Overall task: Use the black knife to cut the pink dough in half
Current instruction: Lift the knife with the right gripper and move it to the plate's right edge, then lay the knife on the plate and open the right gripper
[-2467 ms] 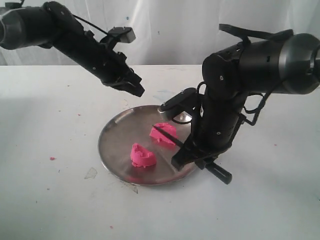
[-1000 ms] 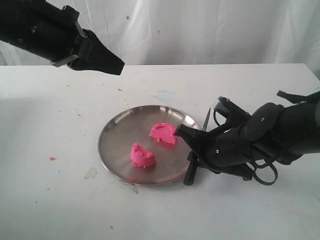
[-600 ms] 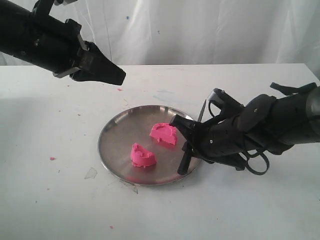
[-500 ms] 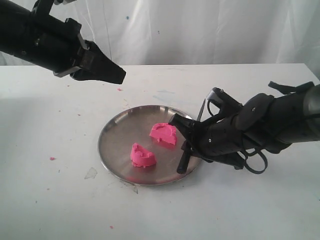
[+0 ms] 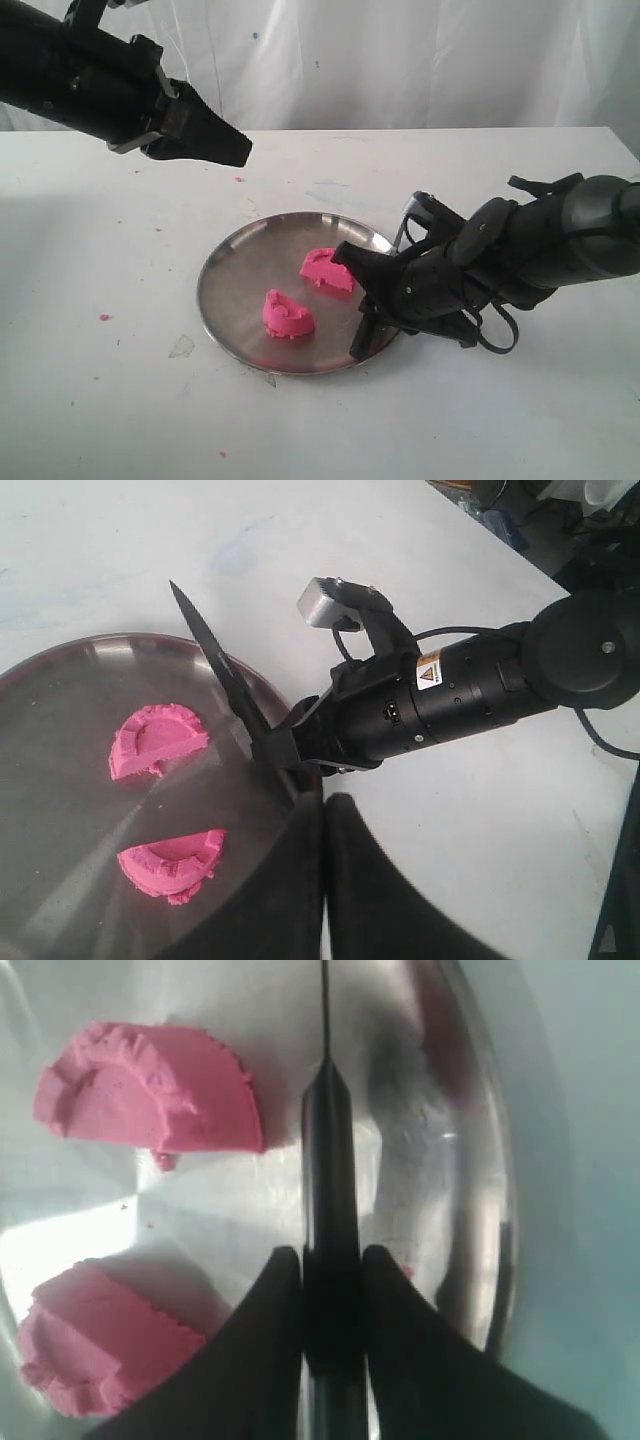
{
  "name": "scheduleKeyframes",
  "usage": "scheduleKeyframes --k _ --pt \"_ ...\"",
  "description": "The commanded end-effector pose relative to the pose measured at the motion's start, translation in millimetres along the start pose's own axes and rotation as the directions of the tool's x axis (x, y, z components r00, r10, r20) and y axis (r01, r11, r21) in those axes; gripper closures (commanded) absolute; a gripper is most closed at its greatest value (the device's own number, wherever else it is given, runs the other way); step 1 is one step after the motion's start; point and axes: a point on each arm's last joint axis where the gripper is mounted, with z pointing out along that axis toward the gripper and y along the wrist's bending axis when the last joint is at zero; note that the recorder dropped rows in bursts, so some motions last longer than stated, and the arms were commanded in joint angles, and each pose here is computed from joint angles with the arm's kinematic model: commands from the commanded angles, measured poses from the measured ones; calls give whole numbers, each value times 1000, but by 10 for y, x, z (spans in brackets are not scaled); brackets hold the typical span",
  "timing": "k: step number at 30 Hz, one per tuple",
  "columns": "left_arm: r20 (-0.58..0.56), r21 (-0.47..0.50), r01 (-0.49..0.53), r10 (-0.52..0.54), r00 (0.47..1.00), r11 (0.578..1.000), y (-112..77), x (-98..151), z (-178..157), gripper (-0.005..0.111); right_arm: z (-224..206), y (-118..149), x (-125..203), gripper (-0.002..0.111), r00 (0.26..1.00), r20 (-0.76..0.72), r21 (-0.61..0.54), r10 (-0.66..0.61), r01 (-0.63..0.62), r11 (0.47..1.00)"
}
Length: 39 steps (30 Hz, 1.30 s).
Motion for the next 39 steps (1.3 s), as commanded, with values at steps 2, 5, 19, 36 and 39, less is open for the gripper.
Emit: scheduleKeyframes --k 2,5,19,36,39 --pt "12 29 17 -17 1000 999 -54 -3 -29 107 11 -15 -9 80 999 -4 5 -34 34 999" --pt "8 47 22 -22 1000 999 -71 0 -29 107 -18 -4 -21 72 998 8 -1 -69 69 998" --pt "60 59 18 -21 998 998 -223 -53 -200 107 -828 28 7 80 938 217 -74 -269 290 954" --pt "45 132 -24 18 999 991 -523 -19 -474 107 -2487 47 659 108 643 607 -284 -467 724 628" --pt "50 126 -31 25 998 991 -519 -23 -473 107 -2665 1 704 108 628 641 -310 -441 738 600"
